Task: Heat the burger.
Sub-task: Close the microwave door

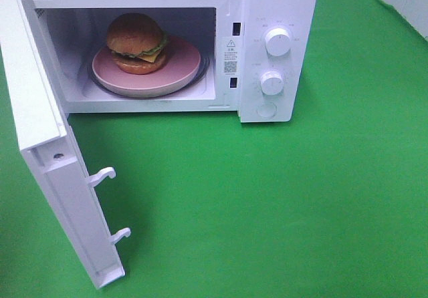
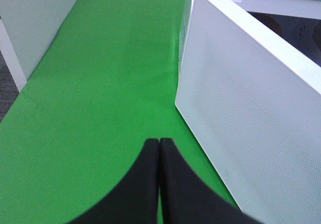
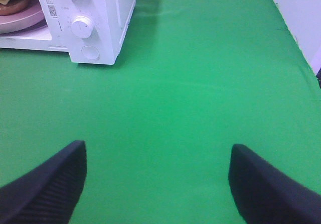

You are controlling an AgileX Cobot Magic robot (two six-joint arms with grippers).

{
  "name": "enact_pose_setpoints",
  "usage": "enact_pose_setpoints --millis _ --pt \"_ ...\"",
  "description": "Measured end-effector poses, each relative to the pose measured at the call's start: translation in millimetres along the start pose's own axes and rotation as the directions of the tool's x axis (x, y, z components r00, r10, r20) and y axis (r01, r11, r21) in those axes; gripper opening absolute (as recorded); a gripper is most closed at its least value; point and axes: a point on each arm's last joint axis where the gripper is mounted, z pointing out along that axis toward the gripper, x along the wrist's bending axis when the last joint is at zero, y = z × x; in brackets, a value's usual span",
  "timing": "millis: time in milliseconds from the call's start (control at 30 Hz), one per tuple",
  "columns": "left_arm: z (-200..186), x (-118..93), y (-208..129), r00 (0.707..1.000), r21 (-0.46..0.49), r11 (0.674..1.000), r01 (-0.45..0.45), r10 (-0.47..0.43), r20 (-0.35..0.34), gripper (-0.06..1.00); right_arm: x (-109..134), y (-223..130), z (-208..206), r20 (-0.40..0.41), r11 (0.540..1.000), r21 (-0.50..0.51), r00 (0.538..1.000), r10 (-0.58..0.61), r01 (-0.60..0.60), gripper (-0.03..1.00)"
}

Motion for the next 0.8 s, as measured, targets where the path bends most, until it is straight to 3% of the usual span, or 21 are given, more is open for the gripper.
enact_pose_setpoints --millis 167,800 --pt "9.2 0.9 -4.2 1.0 -0.022 1.0 0.002 -0.002 -0.002 0.0 0.0 0.0 0.0 0.0 1.0 0.0 1.0 0.0 0.0 0.76" --pt "47.9 7.8 -50.9 1.0 -0.247 0.969 0.004 -0.009 -0.019 0.0 0.0 0.0 0.0 0.0 1.0 0.0 1.0 0.0 0.0 0.76"
